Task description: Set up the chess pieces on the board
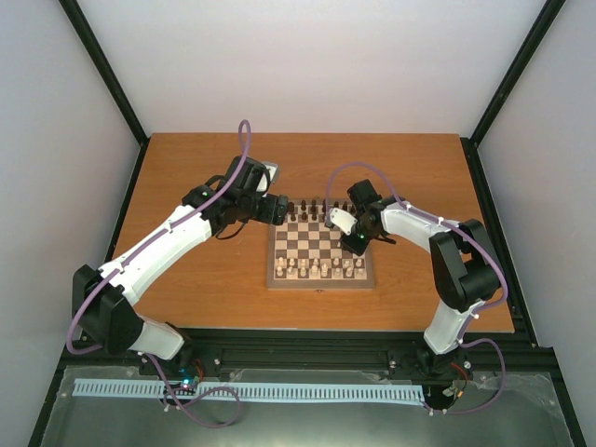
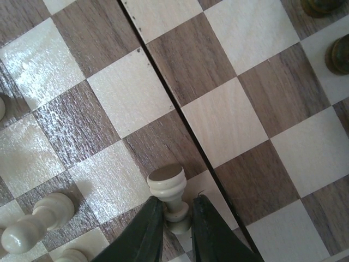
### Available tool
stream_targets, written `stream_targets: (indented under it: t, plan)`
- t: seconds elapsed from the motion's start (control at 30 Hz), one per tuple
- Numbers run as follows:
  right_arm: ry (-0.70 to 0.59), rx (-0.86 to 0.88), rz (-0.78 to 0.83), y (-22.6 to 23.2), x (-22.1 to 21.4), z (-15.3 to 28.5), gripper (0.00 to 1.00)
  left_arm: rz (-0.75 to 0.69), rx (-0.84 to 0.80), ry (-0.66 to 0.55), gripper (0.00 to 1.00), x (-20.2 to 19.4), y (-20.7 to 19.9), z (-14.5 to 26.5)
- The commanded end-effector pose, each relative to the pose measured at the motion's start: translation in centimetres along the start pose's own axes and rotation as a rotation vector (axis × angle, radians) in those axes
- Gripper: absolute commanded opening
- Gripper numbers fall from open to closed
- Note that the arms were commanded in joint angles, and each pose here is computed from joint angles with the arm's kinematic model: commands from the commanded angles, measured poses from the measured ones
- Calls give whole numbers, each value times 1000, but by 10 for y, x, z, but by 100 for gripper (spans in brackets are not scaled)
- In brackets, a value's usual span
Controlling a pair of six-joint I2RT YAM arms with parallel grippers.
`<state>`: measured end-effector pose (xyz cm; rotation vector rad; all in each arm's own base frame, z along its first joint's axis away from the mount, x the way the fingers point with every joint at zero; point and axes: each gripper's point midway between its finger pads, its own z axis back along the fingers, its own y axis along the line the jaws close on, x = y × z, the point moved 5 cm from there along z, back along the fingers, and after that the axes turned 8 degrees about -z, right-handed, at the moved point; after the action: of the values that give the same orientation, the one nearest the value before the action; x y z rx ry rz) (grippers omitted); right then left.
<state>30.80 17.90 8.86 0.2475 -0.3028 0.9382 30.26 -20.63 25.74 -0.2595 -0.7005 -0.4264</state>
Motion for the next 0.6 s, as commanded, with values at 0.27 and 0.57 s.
stream_targets:
  t: [0.27, 0.57]
  plan:
    - [-113, 79, 26, 17, 19, 47, 16, 147, -207, 6, 84, 3, -25, -8]
    - [-194, 81, 25, 25, 28, 72, 16, 366, -463, -2, 76, 0, -52, -50]
